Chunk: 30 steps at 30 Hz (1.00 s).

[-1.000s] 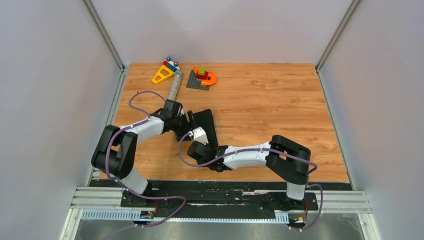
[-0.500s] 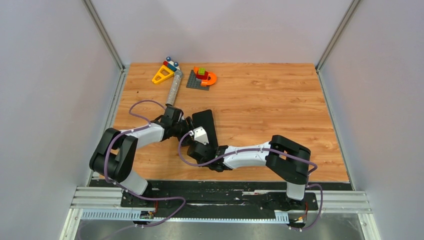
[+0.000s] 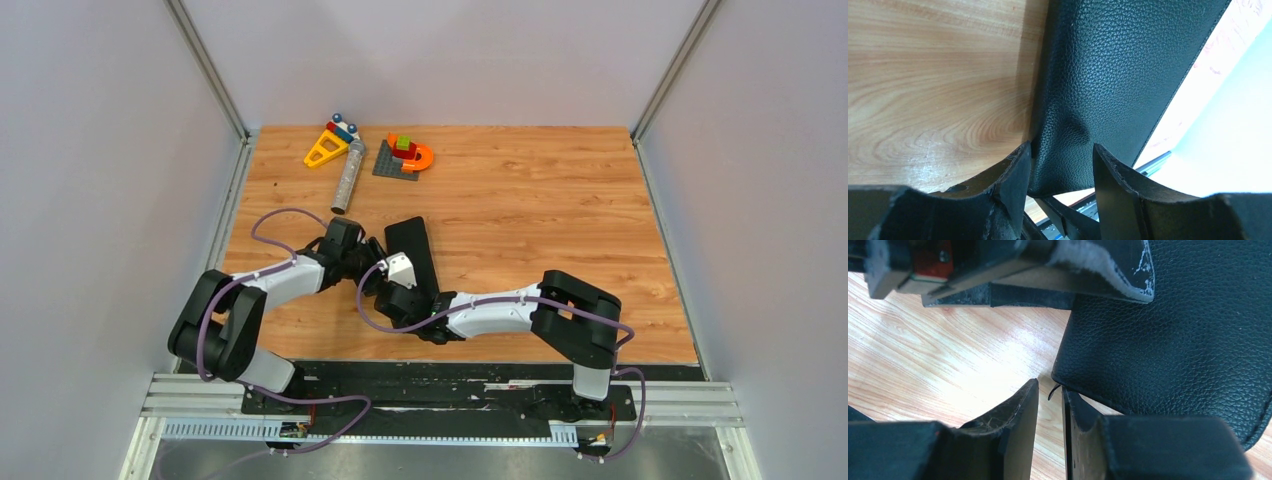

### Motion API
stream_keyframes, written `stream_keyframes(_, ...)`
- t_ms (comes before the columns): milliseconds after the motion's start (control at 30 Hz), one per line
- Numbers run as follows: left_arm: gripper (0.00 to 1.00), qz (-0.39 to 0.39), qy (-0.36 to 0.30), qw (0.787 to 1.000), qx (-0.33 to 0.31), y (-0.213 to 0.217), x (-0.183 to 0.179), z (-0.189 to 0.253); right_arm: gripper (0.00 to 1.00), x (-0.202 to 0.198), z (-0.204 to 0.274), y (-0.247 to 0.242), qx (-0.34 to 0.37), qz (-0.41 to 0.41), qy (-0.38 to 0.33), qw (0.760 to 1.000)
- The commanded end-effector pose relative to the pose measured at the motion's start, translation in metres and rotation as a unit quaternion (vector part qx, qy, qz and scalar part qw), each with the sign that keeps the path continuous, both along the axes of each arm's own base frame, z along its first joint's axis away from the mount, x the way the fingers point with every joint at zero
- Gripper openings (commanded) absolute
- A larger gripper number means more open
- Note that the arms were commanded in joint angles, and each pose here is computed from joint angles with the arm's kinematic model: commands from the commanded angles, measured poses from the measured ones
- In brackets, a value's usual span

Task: Sort the hair-cutting tools
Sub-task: Zip the hairdressing tool bag at the center of the board.

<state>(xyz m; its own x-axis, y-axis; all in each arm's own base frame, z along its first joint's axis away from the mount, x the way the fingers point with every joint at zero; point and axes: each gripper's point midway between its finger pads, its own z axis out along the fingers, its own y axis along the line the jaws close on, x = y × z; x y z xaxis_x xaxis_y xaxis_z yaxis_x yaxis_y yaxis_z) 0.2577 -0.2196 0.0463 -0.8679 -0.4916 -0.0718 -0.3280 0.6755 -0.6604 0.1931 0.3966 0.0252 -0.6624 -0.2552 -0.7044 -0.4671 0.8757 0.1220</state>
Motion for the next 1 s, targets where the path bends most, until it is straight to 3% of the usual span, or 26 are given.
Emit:
stream_keyframes(0, 0.55, 0.001, -0.014, 0.999, -0.034, -0.011, -0.002, 0.017, 0.25, 0.014, 0.02, 0.007, 0.042, -0.026, -0.027, 0.998)
stream_keyframes(267, 0.57, 0.0, -0.02, 1.0, -0.015, -0.005, -0.002, 0.014, 0.23, 0.019, -0.005, -0.017, -0.006, -0.068, -0.021, 0.997)
stream_keyframes(433, 0.59, 0.002, -0.032, 0.999, 0.011, 0.001, 0.005, 0.011, 0.0, 0.015, -0.006, -0.019, -0.007, -0.06, -0.013, 0.998)
stream_keyframes(800, 0.57, 0.037, -0.066, 0.997, 0.012, 0.017, 0.051, 0.018, 0.0, -0.006, 0.035, -0.021, 0.057, -0.006, 0.0, 0.998)
stream_keyframes(967, 0.54, 0.031, -0.043, 0.998, -0.017, 0.006, 0.053, 0.012, 0.0, -0.008, 0.047, -0.019, 0.072, 0.008, -0.003, 0.997)
